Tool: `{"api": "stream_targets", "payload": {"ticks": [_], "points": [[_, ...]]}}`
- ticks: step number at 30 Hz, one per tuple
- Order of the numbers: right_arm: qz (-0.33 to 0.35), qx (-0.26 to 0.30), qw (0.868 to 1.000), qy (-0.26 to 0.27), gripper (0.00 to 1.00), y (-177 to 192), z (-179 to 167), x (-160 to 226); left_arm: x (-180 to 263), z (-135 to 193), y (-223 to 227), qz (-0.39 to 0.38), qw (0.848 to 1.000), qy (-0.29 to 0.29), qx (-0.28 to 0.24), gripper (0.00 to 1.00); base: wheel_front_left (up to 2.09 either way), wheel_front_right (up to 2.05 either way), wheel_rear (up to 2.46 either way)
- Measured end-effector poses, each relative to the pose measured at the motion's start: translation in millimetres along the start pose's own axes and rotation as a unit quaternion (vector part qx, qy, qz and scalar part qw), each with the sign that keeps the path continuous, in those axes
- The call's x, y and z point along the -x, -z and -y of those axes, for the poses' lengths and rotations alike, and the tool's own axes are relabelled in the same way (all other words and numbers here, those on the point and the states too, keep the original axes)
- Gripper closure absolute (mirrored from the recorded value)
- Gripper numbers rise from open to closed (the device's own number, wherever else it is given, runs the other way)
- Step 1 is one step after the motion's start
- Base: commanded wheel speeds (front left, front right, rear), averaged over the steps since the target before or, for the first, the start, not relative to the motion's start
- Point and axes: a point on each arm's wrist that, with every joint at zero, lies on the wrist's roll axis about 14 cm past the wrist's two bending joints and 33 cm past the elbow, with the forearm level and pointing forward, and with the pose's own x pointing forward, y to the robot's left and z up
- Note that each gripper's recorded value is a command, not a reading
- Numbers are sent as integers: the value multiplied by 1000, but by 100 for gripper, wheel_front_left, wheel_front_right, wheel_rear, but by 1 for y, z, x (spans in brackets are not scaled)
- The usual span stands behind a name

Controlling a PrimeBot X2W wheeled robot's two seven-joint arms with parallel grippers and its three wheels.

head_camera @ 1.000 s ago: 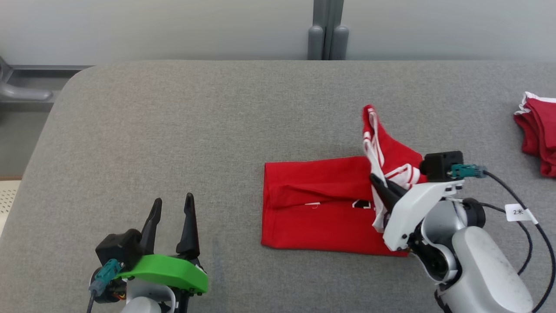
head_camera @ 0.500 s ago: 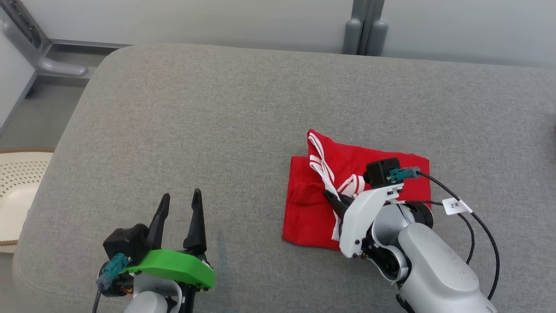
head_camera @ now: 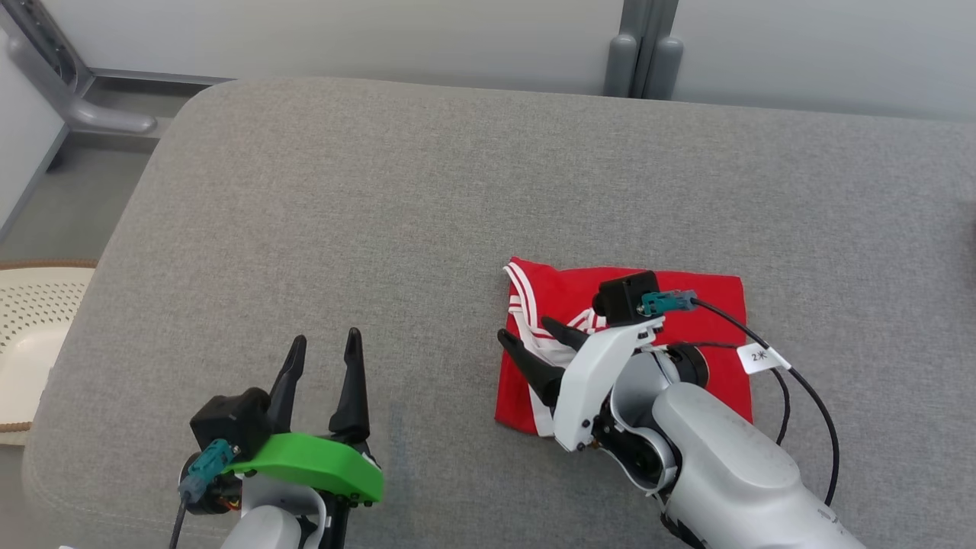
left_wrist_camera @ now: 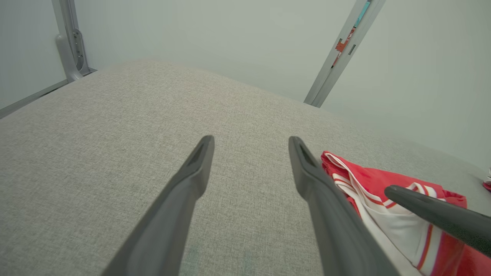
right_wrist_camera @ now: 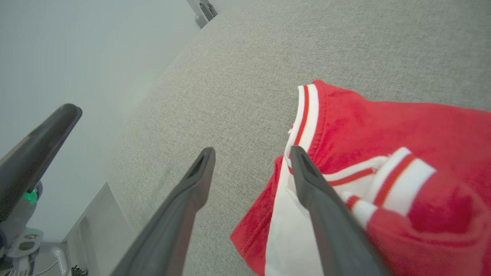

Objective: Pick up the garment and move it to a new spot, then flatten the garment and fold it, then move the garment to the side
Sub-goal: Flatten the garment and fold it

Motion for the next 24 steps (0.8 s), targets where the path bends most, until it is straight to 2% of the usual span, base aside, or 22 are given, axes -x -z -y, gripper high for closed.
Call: {"api": "stream_targets", "payload": {"ticks": [8,13,17,21,24], "points": [[94,9,995,-30,0,-47,-21,8,-3,14,1,-1,1000,22,-3,0,0,0,0],[158,15,987,-4,0,-78,-7,23,-6,28,4,-5,999,44,-5,0,0,0,0],[223,51,971,68,0,-107,37,55,-9,46,10,-13,997,73,-10,0,0,0,0],[245,68,956,146,0,-103,80,91,-14,63,9,-12,995,98,-15,0,0,0,0],[255,78,945,189,0,-97,100,115,-17,74,9,-13,993,115,-20,0,0,0,0]]}}
